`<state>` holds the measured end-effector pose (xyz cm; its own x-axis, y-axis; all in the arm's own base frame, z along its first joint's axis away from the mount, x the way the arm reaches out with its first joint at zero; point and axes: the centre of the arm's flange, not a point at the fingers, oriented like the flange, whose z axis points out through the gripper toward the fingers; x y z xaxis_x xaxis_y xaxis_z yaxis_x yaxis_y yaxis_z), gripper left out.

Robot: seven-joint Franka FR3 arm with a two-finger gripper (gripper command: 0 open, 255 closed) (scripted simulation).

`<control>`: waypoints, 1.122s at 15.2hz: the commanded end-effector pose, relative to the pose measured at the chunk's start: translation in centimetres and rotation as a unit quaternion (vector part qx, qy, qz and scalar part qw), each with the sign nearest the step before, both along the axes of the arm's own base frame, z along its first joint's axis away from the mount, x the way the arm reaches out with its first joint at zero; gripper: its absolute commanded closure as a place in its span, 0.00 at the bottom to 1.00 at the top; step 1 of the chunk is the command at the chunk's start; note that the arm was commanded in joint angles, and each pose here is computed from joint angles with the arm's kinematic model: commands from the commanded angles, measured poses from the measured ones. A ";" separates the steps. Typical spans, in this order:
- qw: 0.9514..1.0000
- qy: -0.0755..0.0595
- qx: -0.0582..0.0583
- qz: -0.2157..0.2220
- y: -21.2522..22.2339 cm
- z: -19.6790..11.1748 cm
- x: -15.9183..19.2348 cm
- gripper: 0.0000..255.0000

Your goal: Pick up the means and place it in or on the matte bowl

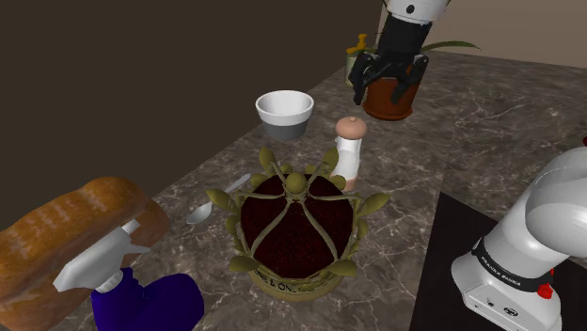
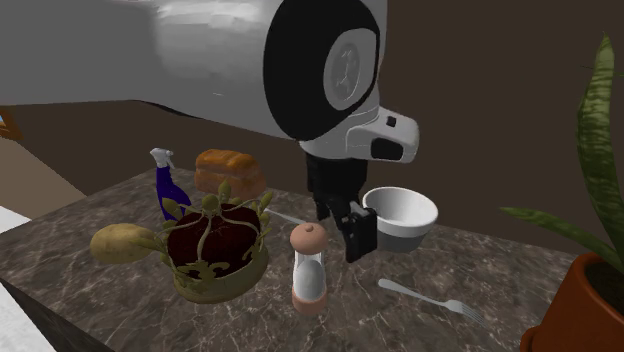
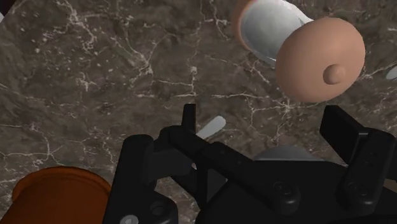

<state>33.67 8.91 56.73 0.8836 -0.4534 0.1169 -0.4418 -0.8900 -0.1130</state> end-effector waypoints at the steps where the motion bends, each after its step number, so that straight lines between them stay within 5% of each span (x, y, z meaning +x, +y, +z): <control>1: 1.000 0.005 0.008 -0.029 2.3 -1.4 0.4 0.00; 9: 0.990 0.024 0.039 -0.133 10.9 -5.9 3.6 0.00; 17: 0.968 0.043 0.069 -0.236 19.0 -10.0 8.3 0.00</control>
<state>41.52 26.48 48.31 0.6052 -0.7961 0.0009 -0.7842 -0.5963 -0.1713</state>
